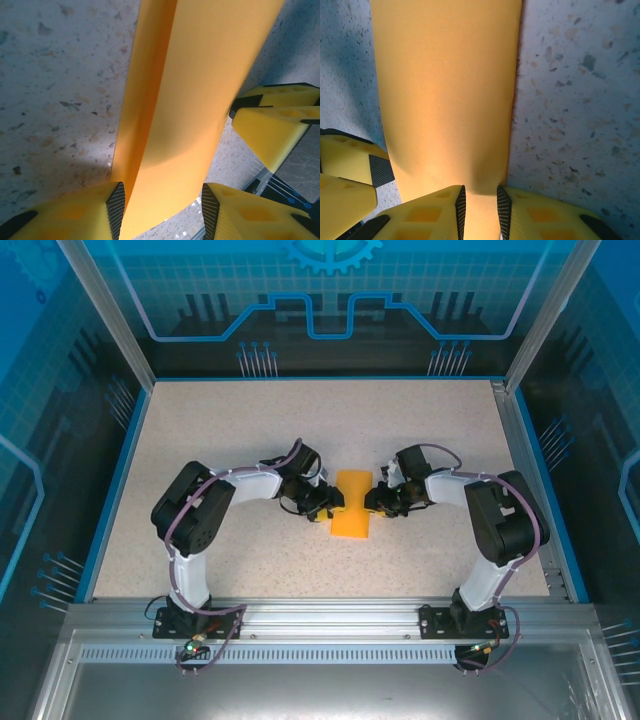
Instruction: Fold a paper plane with a square sheet of paper (pick it up from the middle)
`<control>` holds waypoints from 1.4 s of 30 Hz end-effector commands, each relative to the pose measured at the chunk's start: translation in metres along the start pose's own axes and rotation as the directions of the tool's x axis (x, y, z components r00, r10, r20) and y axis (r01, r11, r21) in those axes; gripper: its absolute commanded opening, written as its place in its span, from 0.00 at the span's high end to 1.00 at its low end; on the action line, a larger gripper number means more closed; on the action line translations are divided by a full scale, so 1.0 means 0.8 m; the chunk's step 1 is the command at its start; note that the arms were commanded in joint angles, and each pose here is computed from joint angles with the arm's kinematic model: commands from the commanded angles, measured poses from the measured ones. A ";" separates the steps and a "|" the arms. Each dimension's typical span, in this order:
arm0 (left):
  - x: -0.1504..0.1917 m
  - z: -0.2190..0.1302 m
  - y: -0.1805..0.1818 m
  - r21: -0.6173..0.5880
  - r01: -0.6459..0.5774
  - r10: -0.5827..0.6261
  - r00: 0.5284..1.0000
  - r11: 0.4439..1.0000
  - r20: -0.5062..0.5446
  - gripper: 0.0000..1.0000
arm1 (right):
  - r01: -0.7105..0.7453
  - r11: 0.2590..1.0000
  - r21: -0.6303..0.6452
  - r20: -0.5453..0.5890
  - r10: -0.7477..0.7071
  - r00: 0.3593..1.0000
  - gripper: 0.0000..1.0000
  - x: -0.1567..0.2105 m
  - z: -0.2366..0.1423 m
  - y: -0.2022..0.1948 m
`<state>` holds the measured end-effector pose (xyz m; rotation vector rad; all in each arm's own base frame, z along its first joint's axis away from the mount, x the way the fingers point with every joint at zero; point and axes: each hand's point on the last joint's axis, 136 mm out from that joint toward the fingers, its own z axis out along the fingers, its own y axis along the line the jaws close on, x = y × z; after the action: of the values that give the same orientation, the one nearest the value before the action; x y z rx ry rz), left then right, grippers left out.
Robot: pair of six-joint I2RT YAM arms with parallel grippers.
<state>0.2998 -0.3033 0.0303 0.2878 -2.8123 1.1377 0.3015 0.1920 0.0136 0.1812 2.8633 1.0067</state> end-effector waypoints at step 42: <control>-0.047 -0.007 -0.040 0.162 -0.007 0.001 0.999 0.987 0.037 0.57 | -0.052 0.997 0.057 -0.063 0.055 0.996 0.72 0.021 0.018 -0.031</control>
<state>0.3345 -0.3110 0.0416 0.3300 -2.7977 1.3127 0.3014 0.1925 0.0139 0.1857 2.8591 1.0386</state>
